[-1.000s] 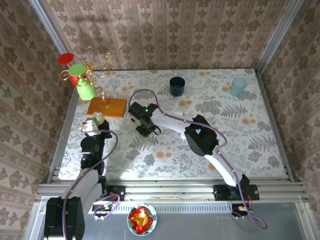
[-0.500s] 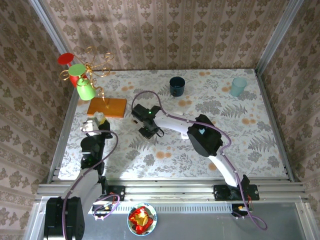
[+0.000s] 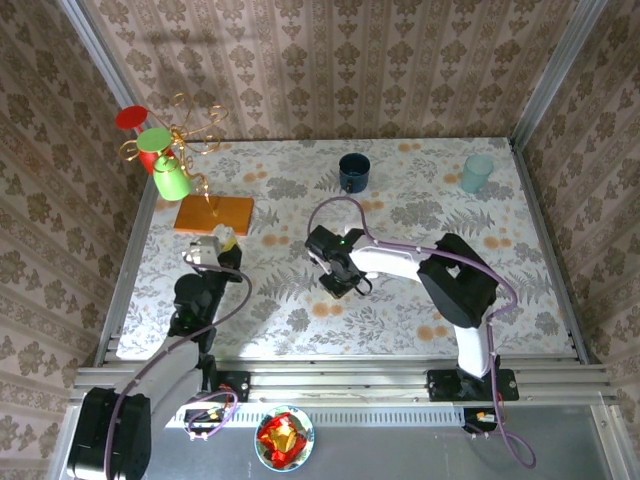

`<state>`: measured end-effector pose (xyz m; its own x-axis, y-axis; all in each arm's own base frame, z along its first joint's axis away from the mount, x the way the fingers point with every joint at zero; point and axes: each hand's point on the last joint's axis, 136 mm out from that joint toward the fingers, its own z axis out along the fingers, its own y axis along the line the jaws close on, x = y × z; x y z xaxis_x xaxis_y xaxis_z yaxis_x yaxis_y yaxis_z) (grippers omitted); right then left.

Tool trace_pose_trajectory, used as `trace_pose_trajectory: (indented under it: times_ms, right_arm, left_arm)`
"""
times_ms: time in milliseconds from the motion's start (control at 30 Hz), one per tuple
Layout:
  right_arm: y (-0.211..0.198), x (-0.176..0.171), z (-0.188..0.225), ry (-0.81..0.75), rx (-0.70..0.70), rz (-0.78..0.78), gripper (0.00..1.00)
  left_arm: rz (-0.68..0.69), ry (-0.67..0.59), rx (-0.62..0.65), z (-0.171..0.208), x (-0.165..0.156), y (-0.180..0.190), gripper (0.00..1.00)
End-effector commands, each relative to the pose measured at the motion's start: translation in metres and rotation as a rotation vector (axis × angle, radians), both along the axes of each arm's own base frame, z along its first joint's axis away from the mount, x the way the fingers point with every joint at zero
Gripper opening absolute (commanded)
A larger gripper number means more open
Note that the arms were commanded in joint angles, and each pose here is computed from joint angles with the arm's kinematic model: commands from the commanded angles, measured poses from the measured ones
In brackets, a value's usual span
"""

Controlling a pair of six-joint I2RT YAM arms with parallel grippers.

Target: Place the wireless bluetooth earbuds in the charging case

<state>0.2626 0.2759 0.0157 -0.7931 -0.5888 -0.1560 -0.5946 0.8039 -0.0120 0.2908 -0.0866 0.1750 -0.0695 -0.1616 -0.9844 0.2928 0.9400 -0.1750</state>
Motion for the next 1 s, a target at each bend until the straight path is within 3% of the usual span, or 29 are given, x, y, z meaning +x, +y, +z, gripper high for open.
trace_pose_trajectory:
  times_ms: [0,100,300,467,633,967]
  right_arm:
    - [-0.024,-0.014,-0.002,0.020,-0.057,-0.060,0.26]
    - [-0.029,-0.013,0.001,0.002,-0.075,-0.064,0.28]
    - [-0.021,-0.001,0.025,-0.034,-0.089,-0.017,0.45]
    - [-0.019,-0.005,0.037,0.024,-0.163,0.082,0.54]
    - [-0.023,-0.001,0.047,0.066,-0.304,0.123,0.54]
    - [-0.018,-0.004,0.033,0.137,-0.481,0.211,0.47]
  left_arm:
    - [-0.084,-0.031,0.043,0.009,-0.003,-0.017,0.00]
    - [-0.137,-0.036,0.037,0.011,-0.006,-0.026,0.00]
    - [-0.153,-0.020,0.011,0.007,-0.009,-0.028,0.00]
    - [-0.006,0.024,-0.019,-0.001,-0.003,-0.002,0.00]
    - [0.085,0.034,-0.059,-0.001,0.004,0.026,0.00]
    - [0.090,0.037,-0.043,-0.005,0.003,0.028,0.00]
